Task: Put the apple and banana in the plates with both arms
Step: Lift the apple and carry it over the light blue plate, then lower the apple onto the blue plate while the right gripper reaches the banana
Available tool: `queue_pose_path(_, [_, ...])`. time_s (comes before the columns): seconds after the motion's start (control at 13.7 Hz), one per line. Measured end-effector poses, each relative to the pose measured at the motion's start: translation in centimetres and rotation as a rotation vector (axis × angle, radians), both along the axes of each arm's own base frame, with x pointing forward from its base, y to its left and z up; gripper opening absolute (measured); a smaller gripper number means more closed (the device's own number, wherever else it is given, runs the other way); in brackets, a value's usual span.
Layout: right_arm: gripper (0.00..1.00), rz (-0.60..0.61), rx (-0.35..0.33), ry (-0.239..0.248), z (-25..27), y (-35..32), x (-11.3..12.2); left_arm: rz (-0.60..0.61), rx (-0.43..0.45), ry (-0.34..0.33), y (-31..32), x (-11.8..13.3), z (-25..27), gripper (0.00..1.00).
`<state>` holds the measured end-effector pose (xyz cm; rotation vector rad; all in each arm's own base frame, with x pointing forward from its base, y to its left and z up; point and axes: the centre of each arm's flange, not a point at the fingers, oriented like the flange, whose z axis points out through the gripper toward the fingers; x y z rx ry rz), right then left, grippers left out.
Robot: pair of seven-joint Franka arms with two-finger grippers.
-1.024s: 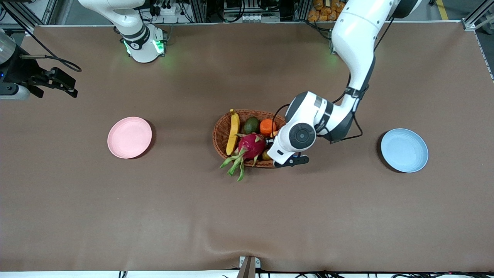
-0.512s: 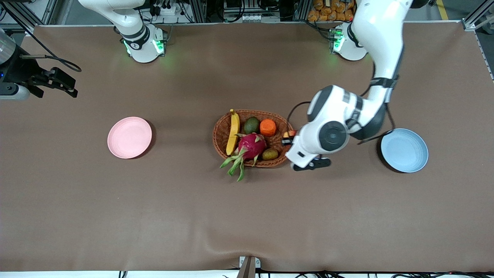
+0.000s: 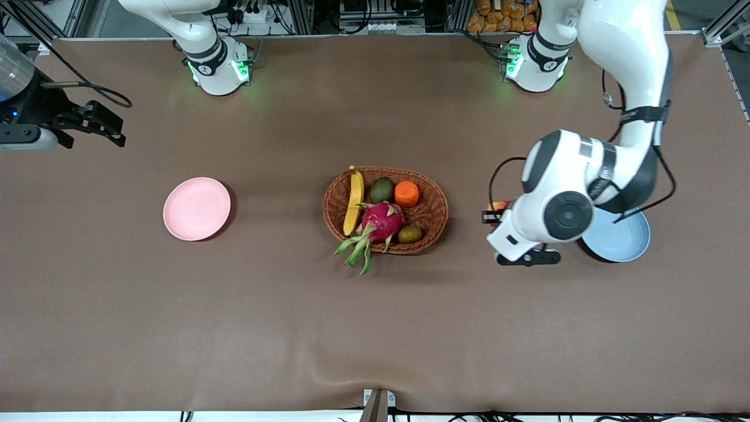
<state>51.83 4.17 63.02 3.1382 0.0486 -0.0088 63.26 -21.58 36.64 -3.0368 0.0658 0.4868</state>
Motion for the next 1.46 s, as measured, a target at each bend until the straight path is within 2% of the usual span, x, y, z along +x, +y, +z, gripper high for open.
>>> queue_pose_path(0.22, [1.0, 0.003, -0.001, 0.011, -0.1, 0.2, -0.1, -0.076, -0.043, 0.023, 8.4, 1.7, -0.4, 0.6])
queue_pose_path(0.44, [1.0, 0.002, -0.001, 0.013, -0.1, 0.1, -0.2, -0.131, -0.07, 0.048, 16.8, 2.1, -2.0, 0.6])
queue_pose_path(0.8, [1.0, 0.002, -0.001, 0.014, -0.1, 0.1, -0.2, -0.212, -0.106, 0.056, 28.4, 0.4, -5.8, 0.6])
queue_pose_path(1.02, [1.0, 0.003, 0.015, 0.018, -0.2, 0.3, -0.2, -0.252, -0.1, 0.003, 32.9, -0.9, -8.9, 0.6])
queue_pose_path(1.24, [1.0, 0.02, 0.02, 0.07, -2.5, 1.3, 0.7, -0.269, -0.116, -0.002, 34.2, -2.6, -12.3, 0.6])
queue_pose_path(1.46, [1.0, 0.128, 0.035, 0.134, -6.5, 7.9, 1.7, -0.274, -0.126, 0.015, 33.6, -3.5, -13.5, 0.6])
